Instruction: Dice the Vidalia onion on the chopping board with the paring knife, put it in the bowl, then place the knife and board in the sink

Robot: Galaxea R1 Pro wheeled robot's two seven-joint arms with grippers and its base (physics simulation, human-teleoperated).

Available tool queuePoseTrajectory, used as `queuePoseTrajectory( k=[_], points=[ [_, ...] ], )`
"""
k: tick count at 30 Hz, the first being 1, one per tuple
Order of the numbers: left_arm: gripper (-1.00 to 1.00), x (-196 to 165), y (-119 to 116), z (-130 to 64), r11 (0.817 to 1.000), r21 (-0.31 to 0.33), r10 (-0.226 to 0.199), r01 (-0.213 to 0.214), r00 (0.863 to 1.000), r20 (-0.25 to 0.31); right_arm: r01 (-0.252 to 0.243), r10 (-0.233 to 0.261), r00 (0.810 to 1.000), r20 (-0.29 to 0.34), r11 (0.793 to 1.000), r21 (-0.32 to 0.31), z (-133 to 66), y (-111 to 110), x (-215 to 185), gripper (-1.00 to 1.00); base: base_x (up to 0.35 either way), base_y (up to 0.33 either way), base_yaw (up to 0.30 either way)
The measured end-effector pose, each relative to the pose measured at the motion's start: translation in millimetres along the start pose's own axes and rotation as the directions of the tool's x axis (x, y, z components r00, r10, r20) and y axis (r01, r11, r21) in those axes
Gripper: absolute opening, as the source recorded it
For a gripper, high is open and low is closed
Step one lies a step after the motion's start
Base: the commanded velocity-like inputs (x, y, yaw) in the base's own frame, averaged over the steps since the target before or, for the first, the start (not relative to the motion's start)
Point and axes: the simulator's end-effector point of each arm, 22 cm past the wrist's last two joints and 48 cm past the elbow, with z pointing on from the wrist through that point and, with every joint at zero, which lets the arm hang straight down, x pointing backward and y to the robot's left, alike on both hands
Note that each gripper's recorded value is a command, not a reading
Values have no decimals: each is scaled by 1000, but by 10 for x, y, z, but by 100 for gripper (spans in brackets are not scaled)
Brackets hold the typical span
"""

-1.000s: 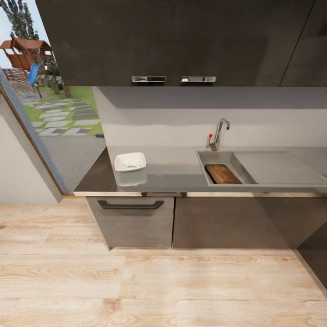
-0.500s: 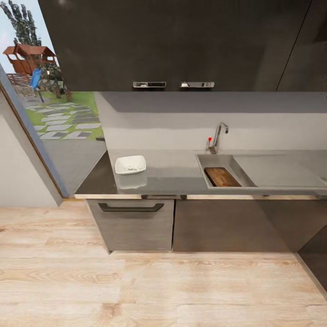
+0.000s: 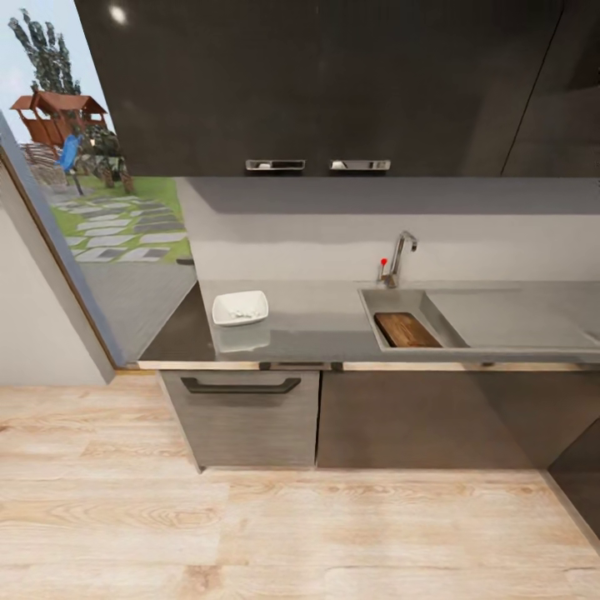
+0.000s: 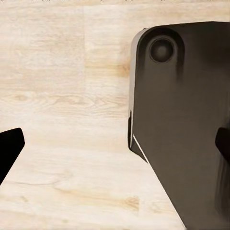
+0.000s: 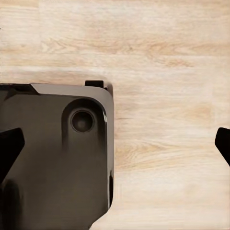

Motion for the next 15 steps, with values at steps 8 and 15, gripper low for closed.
queuePoseTrajectory(
  k=[8,15],
  points=[
    [100,347,62,-59,1000,-5,17,-18,997,-69,-2,2,1000,8,1000,-4,-2,32,-40,100,0,0,-33],
    [100,375,65,-60,1000,-5,19,-20,997,-72,-4,4,1000,20,1000,0,-3,17,-89,100,0,0,-66]
  ],
)
